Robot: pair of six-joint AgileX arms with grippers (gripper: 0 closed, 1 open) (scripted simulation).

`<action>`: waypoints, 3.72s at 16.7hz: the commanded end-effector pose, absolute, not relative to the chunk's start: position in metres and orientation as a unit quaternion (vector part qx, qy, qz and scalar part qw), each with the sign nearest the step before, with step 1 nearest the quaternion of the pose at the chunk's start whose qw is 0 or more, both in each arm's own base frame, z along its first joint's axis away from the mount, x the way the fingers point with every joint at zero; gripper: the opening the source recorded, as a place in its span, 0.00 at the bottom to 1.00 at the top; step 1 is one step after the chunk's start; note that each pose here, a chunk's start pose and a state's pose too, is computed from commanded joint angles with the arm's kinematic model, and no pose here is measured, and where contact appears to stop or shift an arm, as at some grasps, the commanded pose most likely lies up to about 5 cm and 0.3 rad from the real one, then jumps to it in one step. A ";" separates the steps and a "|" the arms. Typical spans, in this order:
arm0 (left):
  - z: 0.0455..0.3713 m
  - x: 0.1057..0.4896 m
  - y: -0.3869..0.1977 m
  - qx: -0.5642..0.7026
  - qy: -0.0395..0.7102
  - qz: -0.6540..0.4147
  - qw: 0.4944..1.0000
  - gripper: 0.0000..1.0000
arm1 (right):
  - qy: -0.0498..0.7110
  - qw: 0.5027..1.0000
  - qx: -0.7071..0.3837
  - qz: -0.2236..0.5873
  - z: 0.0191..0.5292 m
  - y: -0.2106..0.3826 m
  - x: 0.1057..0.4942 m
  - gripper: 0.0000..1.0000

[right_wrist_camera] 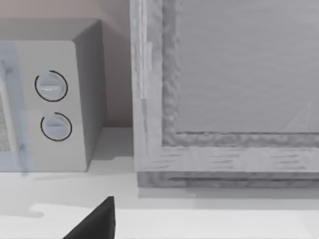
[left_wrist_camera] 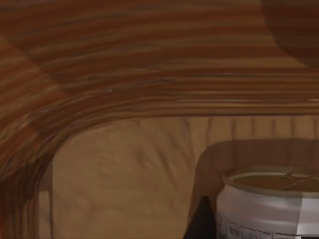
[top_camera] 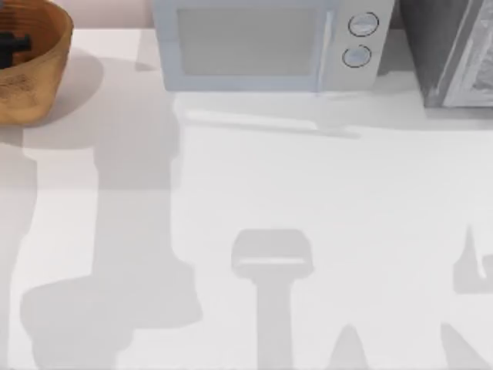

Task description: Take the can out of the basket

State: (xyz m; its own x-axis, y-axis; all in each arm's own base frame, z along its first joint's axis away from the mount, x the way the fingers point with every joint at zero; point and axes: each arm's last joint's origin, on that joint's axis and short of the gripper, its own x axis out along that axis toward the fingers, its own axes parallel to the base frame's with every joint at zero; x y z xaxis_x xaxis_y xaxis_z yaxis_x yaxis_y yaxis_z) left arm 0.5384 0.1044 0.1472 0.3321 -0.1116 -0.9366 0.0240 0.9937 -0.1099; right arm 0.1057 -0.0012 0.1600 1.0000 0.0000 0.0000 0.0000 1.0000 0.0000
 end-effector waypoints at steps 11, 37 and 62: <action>0.219 0.527 0.081 -0.022 0.523 -0.018 0.852 0.00 | 0.000 1.000 0.000 0.000 0.160 -0.001 0.106 1.00; 0.209 0.121 -0.012 0.012 0.100 -0.069 0.992 0.00 | 0.000 1.000 0.000 0.000 0.160 -0.001 0.106 1.00; 0.213 0.135 -0.022 0.010 0.009 -0.220 0.975 0.00 | 0.000 1.000 0.000 0.000 0.160 -0.001 0.106 1.00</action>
